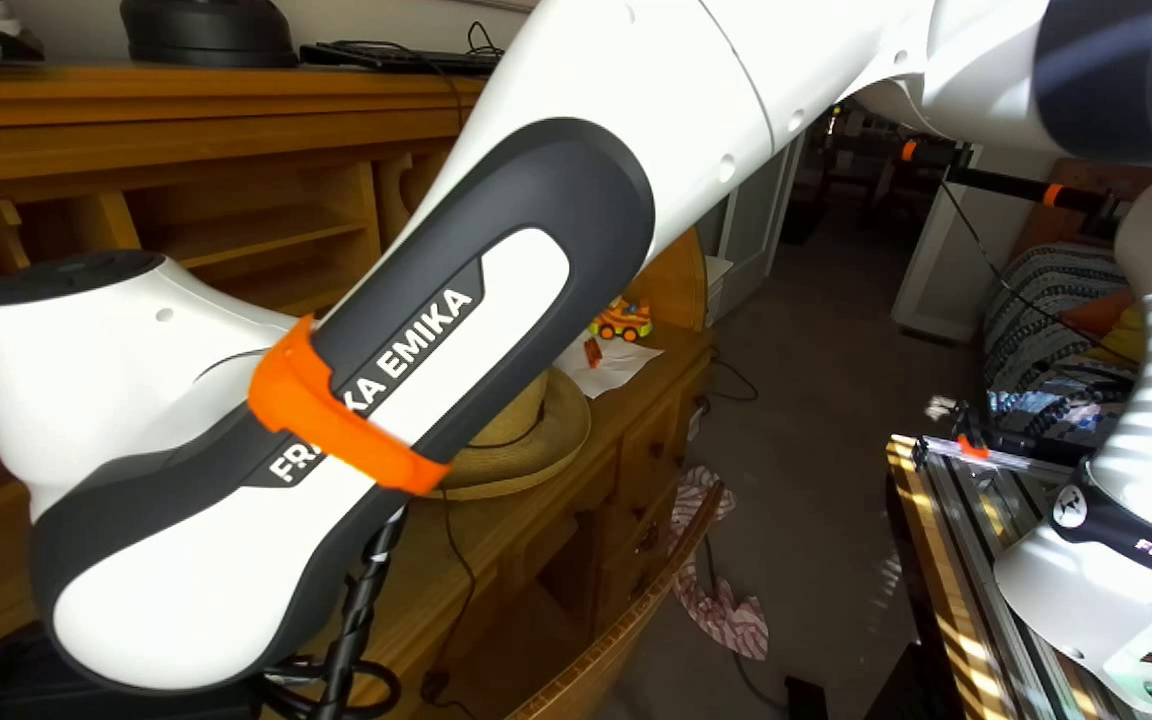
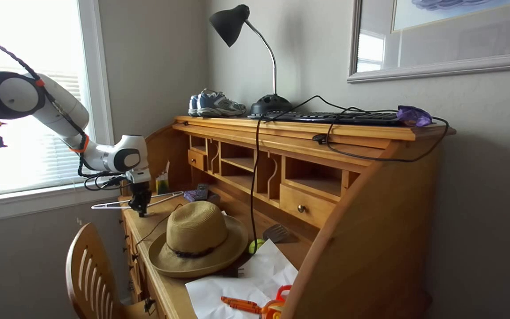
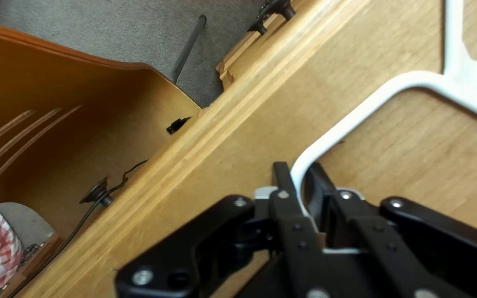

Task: Hang the coat hanger on the chair

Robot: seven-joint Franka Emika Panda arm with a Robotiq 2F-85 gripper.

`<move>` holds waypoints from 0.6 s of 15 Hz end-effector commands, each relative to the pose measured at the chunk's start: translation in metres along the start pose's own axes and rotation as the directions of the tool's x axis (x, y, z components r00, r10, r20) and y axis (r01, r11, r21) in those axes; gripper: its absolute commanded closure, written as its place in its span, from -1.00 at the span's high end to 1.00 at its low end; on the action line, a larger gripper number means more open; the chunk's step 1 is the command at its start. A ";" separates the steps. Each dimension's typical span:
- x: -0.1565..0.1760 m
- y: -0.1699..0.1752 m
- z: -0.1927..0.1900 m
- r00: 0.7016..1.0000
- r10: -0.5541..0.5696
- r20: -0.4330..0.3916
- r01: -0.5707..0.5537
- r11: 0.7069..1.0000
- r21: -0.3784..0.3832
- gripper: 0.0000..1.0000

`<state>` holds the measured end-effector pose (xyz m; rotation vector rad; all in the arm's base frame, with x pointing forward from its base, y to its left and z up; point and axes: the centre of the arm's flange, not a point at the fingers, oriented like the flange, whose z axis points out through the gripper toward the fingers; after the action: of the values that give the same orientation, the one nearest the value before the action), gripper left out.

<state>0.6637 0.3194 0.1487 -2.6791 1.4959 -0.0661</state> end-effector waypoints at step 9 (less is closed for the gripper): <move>0.003 0.008 -0.003 0.999 0.003 -0.043 -0.004 1.000 -0.021 -0.94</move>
<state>0.6650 0.3166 0.1488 -2.6968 1.4884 -0.0912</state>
